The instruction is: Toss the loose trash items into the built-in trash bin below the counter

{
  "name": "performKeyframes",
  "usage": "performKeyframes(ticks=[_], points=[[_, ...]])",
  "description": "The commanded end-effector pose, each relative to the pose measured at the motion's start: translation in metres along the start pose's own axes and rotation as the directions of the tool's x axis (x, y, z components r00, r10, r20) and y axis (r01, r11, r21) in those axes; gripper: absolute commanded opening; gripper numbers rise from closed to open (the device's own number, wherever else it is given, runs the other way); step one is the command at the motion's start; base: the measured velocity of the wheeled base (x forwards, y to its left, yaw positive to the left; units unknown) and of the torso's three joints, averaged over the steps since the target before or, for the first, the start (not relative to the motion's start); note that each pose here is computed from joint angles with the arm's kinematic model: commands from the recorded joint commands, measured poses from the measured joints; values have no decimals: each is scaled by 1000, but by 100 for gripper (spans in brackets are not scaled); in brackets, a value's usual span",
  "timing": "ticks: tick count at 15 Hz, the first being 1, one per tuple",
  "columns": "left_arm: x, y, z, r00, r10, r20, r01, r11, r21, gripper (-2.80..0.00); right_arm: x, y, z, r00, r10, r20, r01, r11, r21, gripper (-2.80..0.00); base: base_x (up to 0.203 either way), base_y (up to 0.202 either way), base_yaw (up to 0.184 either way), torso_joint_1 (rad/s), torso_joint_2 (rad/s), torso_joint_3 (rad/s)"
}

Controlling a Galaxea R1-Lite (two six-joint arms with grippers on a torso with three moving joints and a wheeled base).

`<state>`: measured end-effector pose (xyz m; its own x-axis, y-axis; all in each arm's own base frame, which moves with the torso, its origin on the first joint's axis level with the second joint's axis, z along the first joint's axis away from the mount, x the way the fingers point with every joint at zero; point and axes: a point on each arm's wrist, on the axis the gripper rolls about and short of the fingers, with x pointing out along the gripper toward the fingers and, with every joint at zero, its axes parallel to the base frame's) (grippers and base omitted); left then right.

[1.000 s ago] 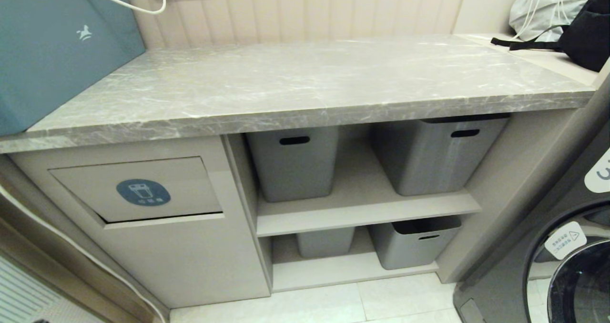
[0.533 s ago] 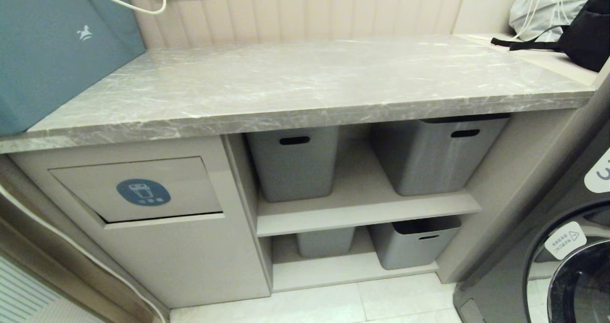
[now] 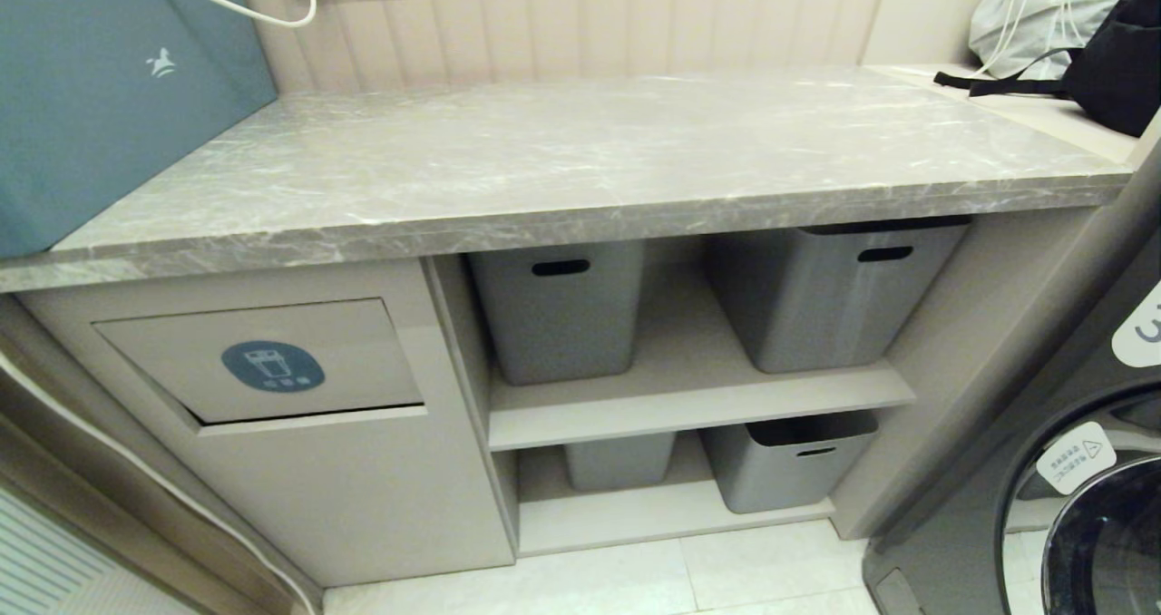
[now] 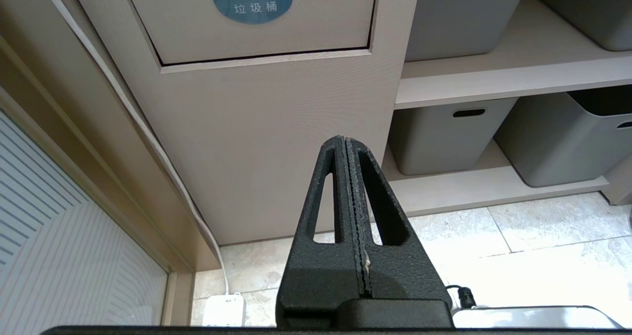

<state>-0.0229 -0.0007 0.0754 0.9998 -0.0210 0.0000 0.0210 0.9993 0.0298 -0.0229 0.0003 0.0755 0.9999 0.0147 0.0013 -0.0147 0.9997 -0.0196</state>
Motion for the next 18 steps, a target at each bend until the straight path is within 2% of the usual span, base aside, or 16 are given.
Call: performKeyframes(ticks=[1, 18], points=[[0, 0, -1, 1000, 1, -2, -1, 1000, -1, -280, 0, 0, 0, 1000, 1, -1, -1, 1000, 0, -280, 0, 0, 0, 0, 0, 0], [0, 0, -1, 1000, 1, -2, -1, 1000, -1, -280, 0, 0, 0, 1000, -8, -3, 9, 1000, 9, -280, 0, 0, 0, 0, 0, 0]])
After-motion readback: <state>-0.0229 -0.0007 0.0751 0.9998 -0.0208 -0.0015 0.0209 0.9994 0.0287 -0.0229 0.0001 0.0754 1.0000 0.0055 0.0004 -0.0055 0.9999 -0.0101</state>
